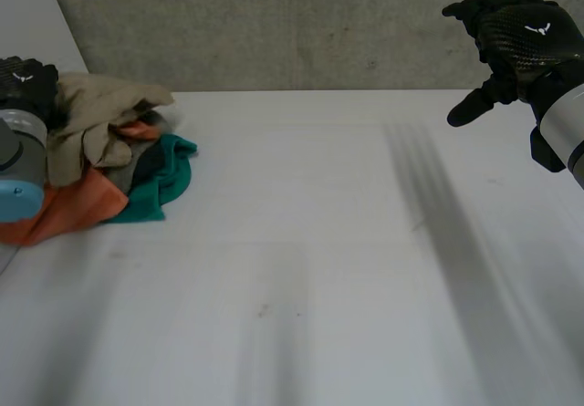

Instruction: Fold the laundry.

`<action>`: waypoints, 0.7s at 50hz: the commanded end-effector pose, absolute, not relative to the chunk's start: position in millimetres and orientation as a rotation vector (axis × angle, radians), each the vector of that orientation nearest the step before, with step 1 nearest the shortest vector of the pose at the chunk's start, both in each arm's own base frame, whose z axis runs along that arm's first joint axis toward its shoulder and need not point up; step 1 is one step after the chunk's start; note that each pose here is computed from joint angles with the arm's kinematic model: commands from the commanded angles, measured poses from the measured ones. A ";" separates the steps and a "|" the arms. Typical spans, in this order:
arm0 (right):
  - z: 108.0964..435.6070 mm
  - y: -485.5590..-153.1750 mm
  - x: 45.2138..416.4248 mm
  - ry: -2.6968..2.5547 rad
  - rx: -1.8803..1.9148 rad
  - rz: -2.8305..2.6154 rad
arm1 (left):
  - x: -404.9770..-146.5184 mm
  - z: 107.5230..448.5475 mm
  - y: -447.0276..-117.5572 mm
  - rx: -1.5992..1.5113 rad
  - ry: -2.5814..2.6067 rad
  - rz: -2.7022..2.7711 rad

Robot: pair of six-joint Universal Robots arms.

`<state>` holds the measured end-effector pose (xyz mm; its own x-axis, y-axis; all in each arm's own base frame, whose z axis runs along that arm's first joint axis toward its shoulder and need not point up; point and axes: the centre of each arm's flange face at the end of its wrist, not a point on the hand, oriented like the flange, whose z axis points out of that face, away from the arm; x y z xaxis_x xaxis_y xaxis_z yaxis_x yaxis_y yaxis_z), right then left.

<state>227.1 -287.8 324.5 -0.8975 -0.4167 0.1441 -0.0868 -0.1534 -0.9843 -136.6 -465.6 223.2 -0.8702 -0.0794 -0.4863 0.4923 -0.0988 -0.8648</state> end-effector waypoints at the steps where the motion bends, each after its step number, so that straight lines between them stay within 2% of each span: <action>1: 326.2 -288.8 225.9 1.878 -0.574 -2.161 | -186.2 298.2 -423.4 0.436 1.700 -2.303; 4: 327.3 -288.8 225.9 1.873 -0.576 -2.167 | -206.1 324.1 -399.6 0.437 1.676 -2.422; 9: 330.2 -289.4 225.5 1.864 -0.573 -2.177 | -251.9 380.5 -327.9 0.455 1.633 -2.720; 12: 332.0 -290.4 224.5 1.862 -0.569 -2.184 | -268.0 384.8 -302.3 0.486 1.668 -2.794; 16: 332.3 -293.1 220.9 1.871 -0.559 -2.192 | -301.9 365.9 -268.0 0.598 1.814 -2.845; 19: 332.6 -295.8 217.3 1.879 -0.551 -2.200 | -332.7 329.0 -243.9 0.742 1.994 -2.797; 20: 332.8 -296.2 216.9 1.879 -0.549 -2.203 | -350.0 301.4 -232.8 0.843 2.097 -2.728; 23: 332.1 -298.3 214.3 1.887 -0.543 -2.205 | -370.2 264.9 -215.4 0.984 2.229 -2.609; 24: 332.0 -298.5 213.8 1.890 -0.542 -2.204 | -378.9 239.7 -206.4 1.069 2.315 -2.503; 28: 330.3 -298.6 213.8 1.900 -0.545 -2.196 | -384.6 185.2 -195.7 1.214 2.490 -2.197; 30: 326.3 -299.4 214.5 1.916 -0.554 -2.183 | -383.6 174.0 -192.5 1.244 2.537 -2.098; 35: 314.1 -299.9 215.2 2.004 -0.655 -2.151 | -379.9 186.1 -188.5 1.255 2.551 -2.069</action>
